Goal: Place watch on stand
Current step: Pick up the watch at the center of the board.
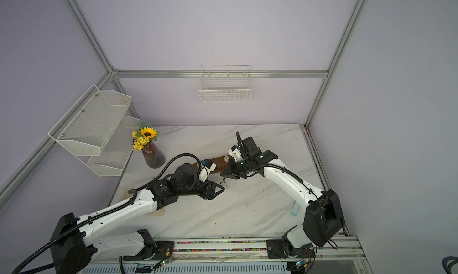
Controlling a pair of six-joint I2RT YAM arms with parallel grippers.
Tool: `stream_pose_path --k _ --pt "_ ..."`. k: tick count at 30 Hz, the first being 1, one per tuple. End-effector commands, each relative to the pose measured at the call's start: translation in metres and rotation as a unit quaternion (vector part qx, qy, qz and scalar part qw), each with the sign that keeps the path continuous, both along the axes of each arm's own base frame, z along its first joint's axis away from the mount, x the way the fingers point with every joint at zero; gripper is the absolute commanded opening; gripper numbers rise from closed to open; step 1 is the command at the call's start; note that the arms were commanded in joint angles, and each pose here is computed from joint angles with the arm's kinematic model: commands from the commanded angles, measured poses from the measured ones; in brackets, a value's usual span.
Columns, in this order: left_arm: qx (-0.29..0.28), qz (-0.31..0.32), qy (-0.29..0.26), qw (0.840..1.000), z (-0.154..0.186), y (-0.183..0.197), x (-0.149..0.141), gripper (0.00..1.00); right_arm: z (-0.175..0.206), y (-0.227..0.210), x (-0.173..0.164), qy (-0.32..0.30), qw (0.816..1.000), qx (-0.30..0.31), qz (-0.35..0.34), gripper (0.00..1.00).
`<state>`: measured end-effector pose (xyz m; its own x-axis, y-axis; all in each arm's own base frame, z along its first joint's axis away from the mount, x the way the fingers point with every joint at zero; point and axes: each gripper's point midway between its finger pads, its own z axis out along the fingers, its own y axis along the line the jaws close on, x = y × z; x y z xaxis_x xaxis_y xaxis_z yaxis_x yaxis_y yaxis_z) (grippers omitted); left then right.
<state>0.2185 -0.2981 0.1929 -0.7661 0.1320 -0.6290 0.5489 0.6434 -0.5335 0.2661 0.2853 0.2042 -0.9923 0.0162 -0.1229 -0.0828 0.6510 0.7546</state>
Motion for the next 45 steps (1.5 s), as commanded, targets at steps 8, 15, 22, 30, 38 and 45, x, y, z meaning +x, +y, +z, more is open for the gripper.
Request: stream_pose_path --k 8,15,22,30,38,45 --pt "-0.010 -0.008 -0.096 0.995 0.052 -0.014 0.021 0.64 0.008 0.006 -0.008 0.030 0.999 0.021 0.013 0.06" --pt "-0.019 -0.033 -0.065 0.997 0.044 -0.028 0.014 0.48 0.008 0.009 -0.005 0.034 0.999 0.027 0.018 0.06" --pt "-0.023 -0.039 -0.055 0.997 0.043 -0.033 0.012 0.38 0.008 0.009 -0.004 0.036 0.999 0.028 0.019 0.06" --pt "-0.030 -0.043 -0.053 0.997 0.048 -0.038 0.014 0.20 0.004 0.007 -0.006 0.038 0.999 0.026 0.018 0.06" --pt "-0.035 -0.033 -0.044 0.998 0.049 -0.037 0.014 0.08 0.003 0.008 -0.006 0.032 0.999 0.027 0.023 0.07" --pt "-0.062 -0.028 -0.038 0.997 0.058 -0.042 0.014 0.00 0.020 0.012 -0.003 -0.014 0.997 0.082 0.006 0.23"
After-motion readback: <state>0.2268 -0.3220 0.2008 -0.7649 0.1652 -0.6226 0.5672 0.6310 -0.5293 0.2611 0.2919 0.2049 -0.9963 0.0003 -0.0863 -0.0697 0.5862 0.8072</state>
